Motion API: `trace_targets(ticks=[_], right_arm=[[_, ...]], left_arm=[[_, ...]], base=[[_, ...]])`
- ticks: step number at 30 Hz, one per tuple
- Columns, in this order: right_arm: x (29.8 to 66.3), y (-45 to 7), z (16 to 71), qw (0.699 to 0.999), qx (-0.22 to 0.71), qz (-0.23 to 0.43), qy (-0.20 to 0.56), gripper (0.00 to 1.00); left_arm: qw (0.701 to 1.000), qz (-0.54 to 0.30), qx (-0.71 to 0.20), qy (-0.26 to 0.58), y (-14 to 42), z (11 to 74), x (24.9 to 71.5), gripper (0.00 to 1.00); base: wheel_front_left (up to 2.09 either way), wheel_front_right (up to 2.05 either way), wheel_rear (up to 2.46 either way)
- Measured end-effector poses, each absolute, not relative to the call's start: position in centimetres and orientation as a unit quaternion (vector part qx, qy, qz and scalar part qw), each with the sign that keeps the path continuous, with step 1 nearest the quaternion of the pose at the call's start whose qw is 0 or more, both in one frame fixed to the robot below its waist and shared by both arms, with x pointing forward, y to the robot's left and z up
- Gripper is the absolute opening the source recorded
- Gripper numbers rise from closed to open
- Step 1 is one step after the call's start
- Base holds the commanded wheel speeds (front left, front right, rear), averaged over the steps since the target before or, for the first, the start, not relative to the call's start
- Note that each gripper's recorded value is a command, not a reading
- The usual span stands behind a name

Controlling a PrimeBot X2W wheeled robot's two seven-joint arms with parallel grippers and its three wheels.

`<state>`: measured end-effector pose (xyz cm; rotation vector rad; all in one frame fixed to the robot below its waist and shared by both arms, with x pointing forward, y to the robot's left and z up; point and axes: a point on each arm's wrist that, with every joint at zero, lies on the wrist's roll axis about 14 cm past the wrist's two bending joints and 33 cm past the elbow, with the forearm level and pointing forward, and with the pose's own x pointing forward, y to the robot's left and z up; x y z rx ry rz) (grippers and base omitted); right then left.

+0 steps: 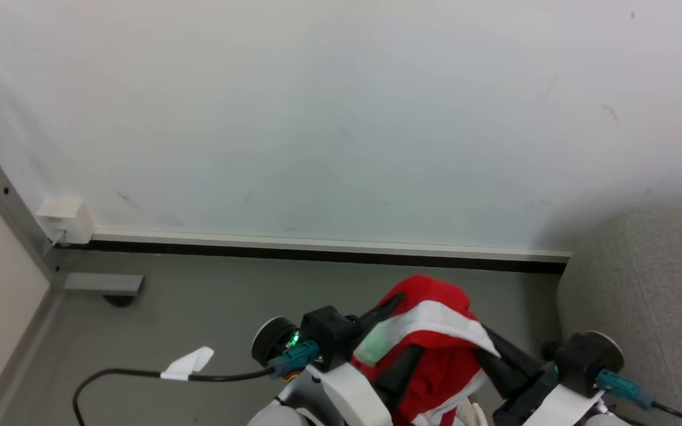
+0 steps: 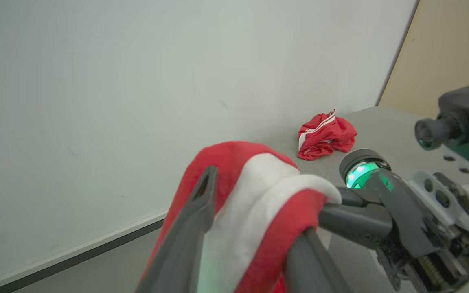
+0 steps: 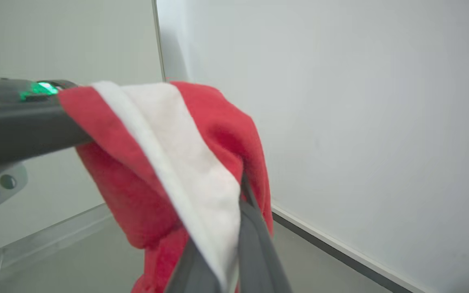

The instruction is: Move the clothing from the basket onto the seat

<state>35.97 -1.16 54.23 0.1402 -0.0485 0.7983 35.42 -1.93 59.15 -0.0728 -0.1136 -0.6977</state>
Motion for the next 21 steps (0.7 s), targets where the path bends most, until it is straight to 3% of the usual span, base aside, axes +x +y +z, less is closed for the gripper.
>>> trace_targets(ticks=[9,21], right_arm=[[37.7,-10.1,56.4,0.958,0.065,0.269,-0.071,0.00],[36.0,-19.4,57.1,0.985,0.044,0.138,-0.090,0.00]], left_arm=[[0.917,-0.397,-0.036,-0.032,-5.9,57.3,35.9,1.00],[0.863,-0.503,-0.039,-0.012,-13.3,55.4,35.4,1.00]], base=[[0.00,0.00,0.00],[0.00,0.00,0.00]])
